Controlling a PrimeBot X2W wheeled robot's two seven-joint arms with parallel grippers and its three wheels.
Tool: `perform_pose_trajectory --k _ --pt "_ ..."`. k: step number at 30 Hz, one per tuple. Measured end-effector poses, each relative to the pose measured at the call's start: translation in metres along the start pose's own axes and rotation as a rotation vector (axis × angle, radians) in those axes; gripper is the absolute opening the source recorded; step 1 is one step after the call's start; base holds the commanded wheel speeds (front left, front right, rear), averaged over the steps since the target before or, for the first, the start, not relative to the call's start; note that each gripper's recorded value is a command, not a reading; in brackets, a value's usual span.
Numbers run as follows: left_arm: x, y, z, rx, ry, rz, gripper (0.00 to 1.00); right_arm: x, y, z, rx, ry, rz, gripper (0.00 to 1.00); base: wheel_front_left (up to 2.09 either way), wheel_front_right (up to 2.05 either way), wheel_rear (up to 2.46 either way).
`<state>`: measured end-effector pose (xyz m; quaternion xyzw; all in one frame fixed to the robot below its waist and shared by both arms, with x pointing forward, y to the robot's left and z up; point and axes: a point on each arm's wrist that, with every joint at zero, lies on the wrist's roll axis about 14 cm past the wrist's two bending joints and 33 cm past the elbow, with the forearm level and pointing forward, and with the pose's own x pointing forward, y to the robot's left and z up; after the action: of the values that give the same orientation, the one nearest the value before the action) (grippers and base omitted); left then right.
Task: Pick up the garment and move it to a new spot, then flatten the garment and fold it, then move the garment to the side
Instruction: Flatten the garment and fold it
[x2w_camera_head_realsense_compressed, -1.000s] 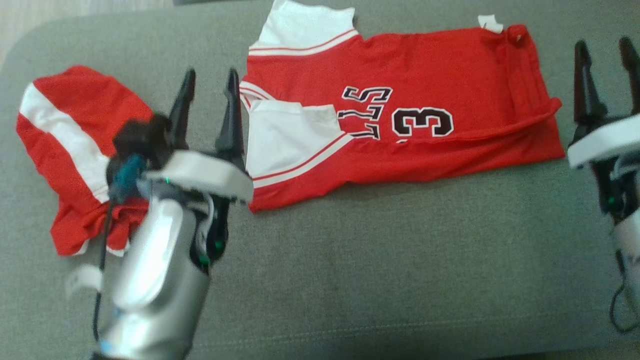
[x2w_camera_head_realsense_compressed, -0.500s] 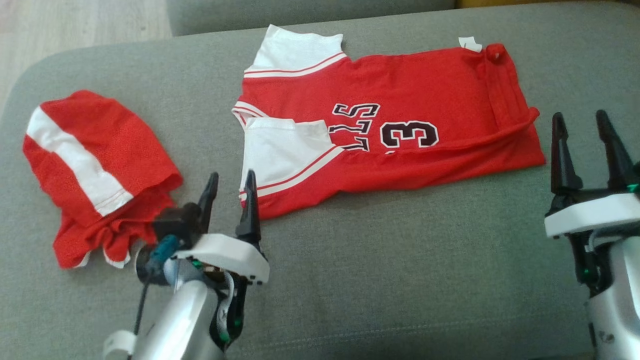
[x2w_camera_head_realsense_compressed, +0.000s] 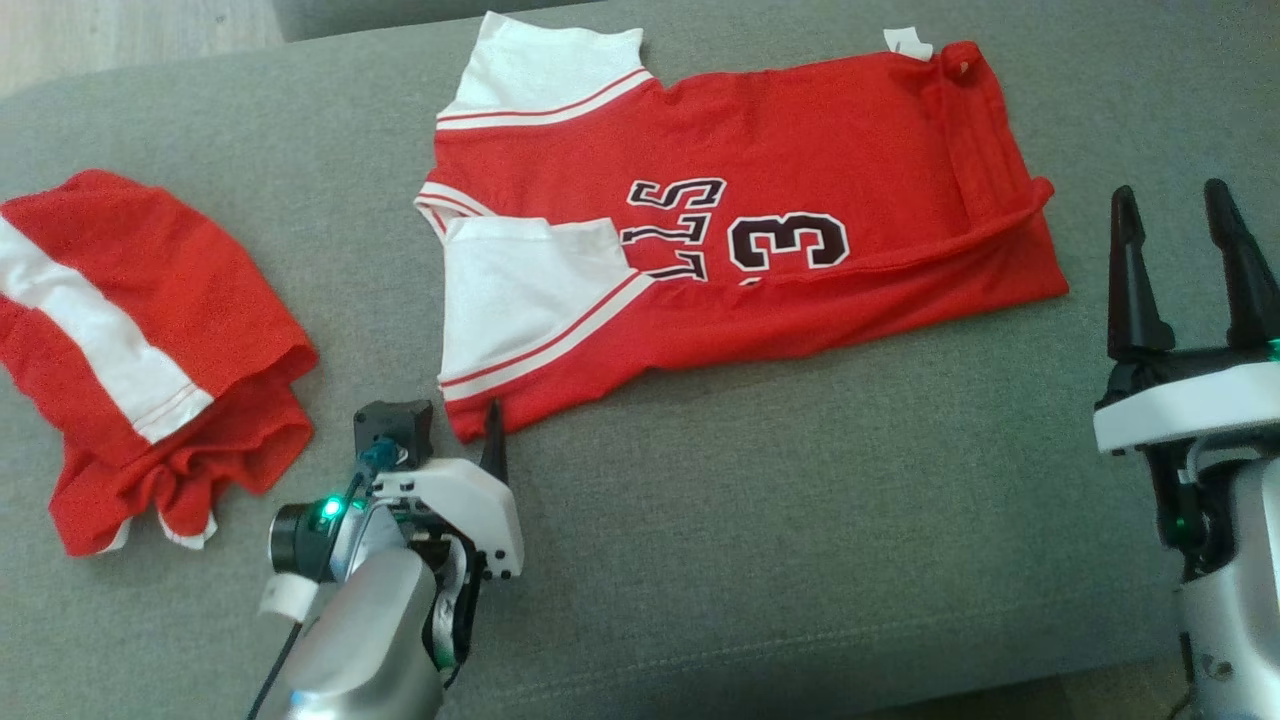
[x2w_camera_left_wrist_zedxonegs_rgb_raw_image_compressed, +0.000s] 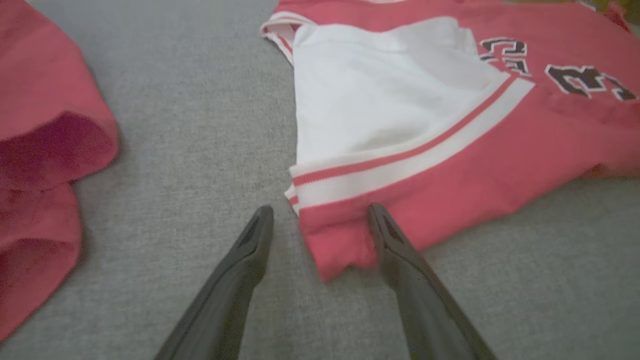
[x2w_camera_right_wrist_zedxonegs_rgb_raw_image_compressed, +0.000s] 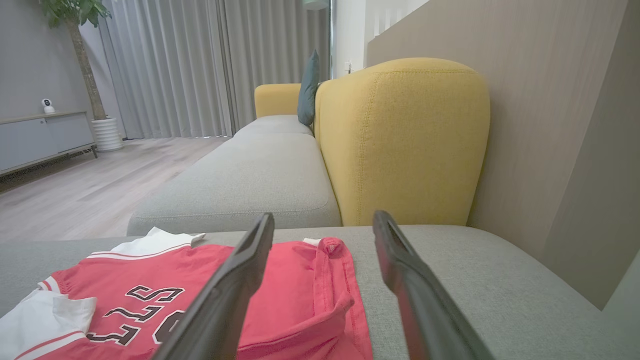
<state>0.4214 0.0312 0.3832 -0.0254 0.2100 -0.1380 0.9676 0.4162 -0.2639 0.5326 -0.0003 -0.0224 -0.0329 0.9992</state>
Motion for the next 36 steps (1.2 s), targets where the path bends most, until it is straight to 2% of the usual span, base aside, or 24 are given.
perform_pose_trajectory --k 9,10,11,21,28,36 --pt "0.014 -0.004 -0.008 0.053 0.071 -0.03 1.0 -0.003 -0.007 -0.006 -0.011 0.042 -0.02 1.0 0.0 0.0 0.0" --pt "0.015 -0.006 -0.008 0.056 0.074 -0.04 0.68 -0.003 -0.009 -0.01 -0.014 0.059 -0.024 1.0 0.0 0.0 0.0" --pt "0.016 -0.006 -0.008 0.059 0.075 -0.045 0.0 -0.004 -0.01 -0.015 -0.013 0.081 -0.03 1.0 0.0 0.0 0.0" --pt "0.018 -0.001 0.025 0.016 -0.097 -0.032 0.0 -0.008 -0.022 -0.091 0.042 0.422 -0.119 1.0 0.0 0.0 0.0" --pt "0.019 -0.002 0.061 -0.004 -0.227 -0.046 0.0 0.014 -0.028 -0.121 0.076 0.582 -0.167 1.0 0.0 0.0 0.0" --pt "0.021 -0.005 0.064 -0.013 -0.251 -0.064 0.0 0.022 -0.026 -0.162 0.059 0.754 -0.182 1.0 0.0 0.0 0.0"
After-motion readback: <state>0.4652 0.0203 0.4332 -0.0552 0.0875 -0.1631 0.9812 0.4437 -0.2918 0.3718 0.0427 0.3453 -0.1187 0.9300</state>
